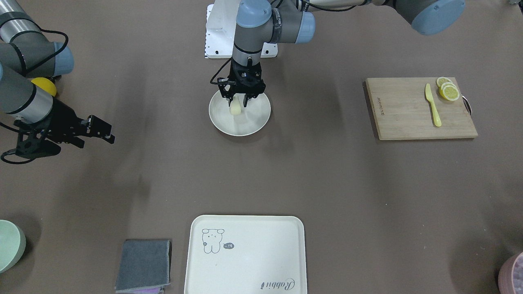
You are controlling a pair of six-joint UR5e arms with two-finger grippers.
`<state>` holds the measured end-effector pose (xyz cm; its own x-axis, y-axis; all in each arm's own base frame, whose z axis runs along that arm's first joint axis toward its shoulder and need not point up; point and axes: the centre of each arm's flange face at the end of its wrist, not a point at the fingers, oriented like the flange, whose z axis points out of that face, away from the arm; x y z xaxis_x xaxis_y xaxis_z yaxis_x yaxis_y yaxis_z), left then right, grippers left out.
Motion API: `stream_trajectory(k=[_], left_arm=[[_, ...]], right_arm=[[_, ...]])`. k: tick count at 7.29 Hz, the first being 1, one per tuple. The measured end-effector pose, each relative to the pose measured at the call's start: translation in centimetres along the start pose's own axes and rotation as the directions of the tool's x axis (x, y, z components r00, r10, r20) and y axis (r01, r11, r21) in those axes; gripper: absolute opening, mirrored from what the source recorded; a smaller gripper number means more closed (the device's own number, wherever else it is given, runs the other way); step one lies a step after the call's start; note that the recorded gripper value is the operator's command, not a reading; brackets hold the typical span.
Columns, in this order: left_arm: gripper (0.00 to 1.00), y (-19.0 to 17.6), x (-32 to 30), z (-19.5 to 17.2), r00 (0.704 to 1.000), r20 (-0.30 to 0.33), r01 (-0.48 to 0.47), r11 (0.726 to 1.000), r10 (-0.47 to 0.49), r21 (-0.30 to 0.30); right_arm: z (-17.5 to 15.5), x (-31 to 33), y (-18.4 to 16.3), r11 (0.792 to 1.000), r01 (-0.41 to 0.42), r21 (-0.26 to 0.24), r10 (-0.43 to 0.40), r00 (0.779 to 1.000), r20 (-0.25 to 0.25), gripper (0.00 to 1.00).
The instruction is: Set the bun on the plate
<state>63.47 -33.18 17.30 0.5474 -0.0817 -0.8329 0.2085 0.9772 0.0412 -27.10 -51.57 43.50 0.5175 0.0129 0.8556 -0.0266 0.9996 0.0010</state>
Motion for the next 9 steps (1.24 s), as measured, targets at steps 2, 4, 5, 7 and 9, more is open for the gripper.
stream_trajectory(k=[2, 4, 5, 7, 9], left_arm=[[0.92, -0.4, -0.1, -0.1, 1.0, 0.003, -0.004, 1.0, 0.004, 0.008], [0.97, -1.1, -0.2, -0.9, 1.0, -0.002, -0.008, 1.0, 0.008, 0.015], [0.97, -2.3, -0.5, -2.6, 1.0, 0.003, -0.01, 1.0, 0.01, 0.027], [0.97, -8.2, -4.3, -8.6, 0.994, 0.073, -0.083, 0.995, 0.08, 0.045], [0.97, -17.8, -15.5, -13.6, 0.96, 0.14, -0.242, 0.97, 0.242, -0.02]], right_arm=[[-0.7, 0.9, -0.3, 1.0, -0.004, 0.0, 0.004, 1.0, 0.006, 1.0], [-1.3, 0.9, -0.4, 1.0, -0.005, -0.001, 0.005, 1.0, 0.015, 1.0], [-2.1, 1.2, -0.6, 1.0, -0.011, 0.003, 0.011, 1.0, 0.025, 1.0], [-4.2, 3.8, -1.1, 0.999, -0.009, 0.031, 0.008, 1.0, 0.023, 1.0], [-6.7, 10.3, -1.3, 0.996, 0.063, 0.06, -0.061, 0.997, -0.036, 1.0]])
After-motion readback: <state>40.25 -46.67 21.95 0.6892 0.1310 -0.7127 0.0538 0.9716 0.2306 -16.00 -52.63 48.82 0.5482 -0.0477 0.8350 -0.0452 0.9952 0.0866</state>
